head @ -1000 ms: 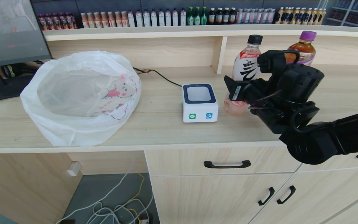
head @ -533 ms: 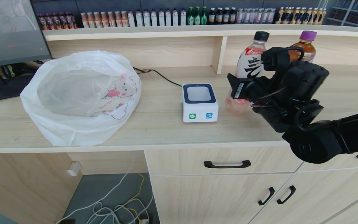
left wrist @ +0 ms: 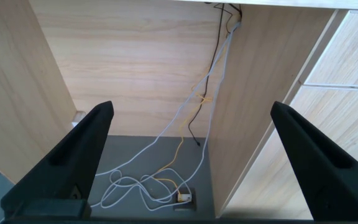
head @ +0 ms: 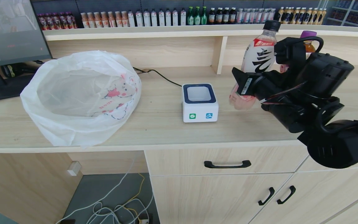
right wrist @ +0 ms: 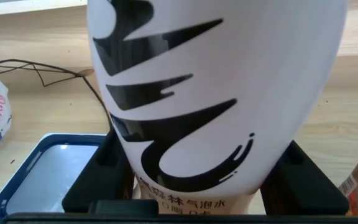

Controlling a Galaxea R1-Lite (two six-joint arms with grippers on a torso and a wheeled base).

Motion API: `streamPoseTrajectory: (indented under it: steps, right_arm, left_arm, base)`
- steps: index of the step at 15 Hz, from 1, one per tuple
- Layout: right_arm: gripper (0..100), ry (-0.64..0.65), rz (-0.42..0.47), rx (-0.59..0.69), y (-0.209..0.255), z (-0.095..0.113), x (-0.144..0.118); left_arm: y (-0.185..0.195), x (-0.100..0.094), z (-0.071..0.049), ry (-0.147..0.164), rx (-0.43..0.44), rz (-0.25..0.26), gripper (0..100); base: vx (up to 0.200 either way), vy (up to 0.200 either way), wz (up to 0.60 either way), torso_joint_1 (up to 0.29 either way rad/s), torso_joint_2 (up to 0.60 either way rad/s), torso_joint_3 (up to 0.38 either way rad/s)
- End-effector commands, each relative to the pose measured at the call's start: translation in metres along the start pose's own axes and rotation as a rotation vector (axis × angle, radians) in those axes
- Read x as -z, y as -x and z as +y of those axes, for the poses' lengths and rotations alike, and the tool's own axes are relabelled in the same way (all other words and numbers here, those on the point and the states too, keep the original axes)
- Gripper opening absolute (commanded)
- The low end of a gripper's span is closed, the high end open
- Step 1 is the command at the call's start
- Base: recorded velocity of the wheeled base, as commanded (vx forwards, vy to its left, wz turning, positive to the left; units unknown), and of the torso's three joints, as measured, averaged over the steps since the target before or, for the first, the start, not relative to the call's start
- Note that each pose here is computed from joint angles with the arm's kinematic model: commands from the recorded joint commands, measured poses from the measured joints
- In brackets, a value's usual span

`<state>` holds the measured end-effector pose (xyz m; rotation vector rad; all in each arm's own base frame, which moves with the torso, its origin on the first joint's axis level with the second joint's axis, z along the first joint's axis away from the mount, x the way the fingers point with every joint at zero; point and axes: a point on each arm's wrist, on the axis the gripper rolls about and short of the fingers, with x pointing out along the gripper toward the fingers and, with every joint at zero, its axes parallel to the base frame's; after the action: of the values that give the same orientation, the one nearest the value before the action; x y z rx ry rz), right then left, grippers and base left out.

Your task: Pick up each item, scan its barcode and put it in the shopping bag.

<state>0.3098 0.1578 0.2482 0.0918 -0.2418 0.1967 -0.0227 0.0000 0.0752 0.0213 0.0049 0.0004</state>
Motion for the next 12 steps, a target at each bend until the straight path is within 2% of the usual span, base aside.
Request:
streamPoseTrajectory:
  steps: [1,6,9,12]
  right_arm:
    - [0,-0.015,-0.020,-0.030,0.026,0.003,-0.019]
    - [0,-0.018,-0.016,-0.105,0.080,-0.009,-0.035]
    - [0,-0.018,0.003,-0.145,0.102,-0.016,-0.034]
    - [0,-0.058,0.059,-0.191,0.125,-0.021,-0.022]
  left_arm:
    - [0.000,0.000,0.000,0.000,0.000,0.000,100]
    - [0.000,0.000,0.000,0.000,0.000,0.000,100]
    - [0.000,0.000,0.000,0.000,-0.001,0.000,100]
    - [0.000,0.000,0.000,0.000,-0.001,0.000,100]
  base:
    - [0.000,0.000,0.00,0.000,0.00,0.000]
    - [0.000,0.000,0.00,0.000,0.00,0.000]
    - [0.000,0.000,0.00,0.000,0.00,0.000]
    - [0.000,0.000,0.00,0.000,0.00,0.000]
